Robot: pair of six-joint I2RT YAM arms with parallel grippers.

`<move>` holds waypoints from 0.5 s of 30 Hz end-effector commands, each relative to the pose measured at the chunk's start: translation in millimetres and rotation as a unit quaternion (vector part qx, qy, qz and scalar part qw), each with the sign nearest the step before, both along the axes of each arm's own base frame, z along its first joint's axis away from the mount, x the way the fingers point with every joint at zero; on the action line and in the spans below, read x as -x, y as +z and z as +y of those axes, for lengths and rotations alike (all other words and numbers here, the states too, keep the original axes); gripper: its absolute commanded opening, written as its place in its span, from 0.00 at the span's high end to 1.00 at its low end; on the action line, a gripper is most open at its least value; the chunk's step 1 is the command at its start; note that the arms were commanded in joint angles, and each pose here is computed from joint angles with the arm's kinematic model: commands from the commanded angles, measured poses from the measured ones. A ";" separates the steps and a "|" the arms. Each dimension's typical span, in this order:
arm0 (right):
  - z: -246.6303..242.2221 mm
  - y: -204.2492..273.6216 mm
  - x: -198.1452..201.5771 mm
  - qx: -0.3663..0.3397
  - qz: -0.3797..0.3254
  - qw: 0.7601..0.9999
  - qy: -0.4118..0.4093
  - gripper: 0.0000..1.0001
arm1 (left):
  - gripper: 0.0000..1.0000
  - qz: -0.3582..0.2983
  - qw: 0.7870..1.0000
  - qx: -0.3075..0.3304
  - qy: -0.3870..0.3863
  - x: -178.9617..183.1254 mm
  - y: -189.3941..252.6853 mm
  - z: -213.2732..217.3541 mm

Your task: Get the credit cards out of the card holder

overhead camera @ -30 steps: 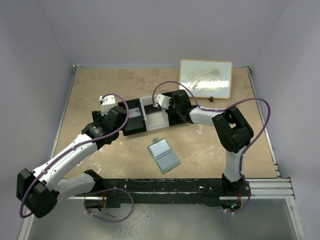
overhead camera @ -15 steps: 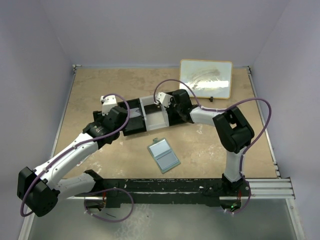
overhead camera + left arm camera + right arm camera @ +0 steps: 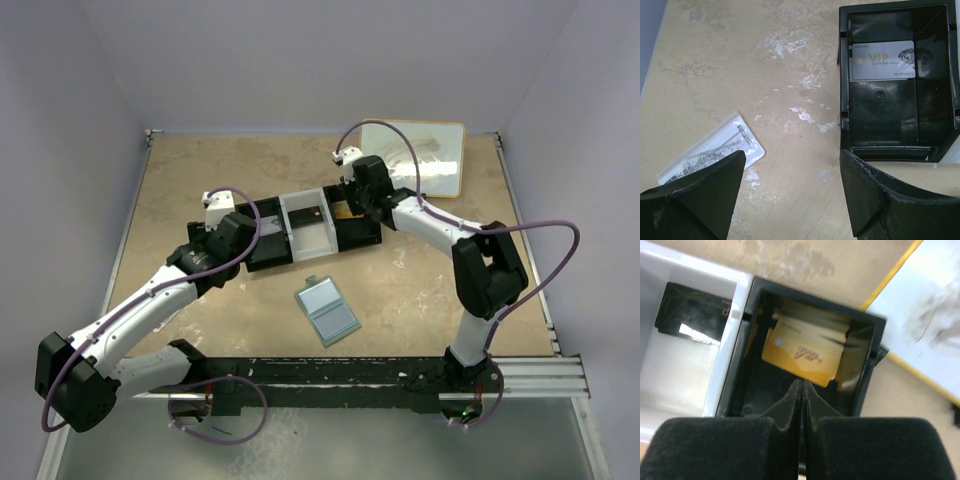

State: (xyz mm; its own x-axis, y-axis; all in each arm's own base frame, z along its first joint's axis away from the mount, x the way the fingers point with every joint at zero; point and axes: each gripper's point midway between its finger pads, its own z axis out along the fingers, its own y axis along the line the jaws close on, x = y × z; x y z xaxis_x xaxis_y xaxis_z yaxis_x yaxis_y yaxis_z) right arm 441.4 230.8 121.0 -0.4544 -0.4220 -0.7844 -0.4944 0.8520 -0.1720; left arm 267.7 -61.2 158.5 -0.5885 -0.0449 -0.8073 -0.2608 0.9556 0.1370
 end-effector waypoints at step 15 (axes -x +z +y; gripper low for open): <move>-5.4 -61.6 21.8 -0.056 0.142 0.976 -0.155 1.00 | 0.27 -0.011 1.000 -0.002 -0.002 -6.0 7.8 -0.8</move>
State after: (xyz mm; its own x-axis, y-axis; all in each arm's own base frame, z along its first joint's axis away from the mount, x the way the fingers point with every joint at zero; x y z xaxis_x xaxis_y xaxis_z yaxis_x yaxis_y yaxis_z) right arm 412.1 224.1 48.9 -0.7462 -0.2114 -0.6312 -0.2876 0.9576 0.0193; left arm 267.7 -61.9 157.1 -0.5931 -0.0431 -0.8040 -0.2580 0.9561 0.1390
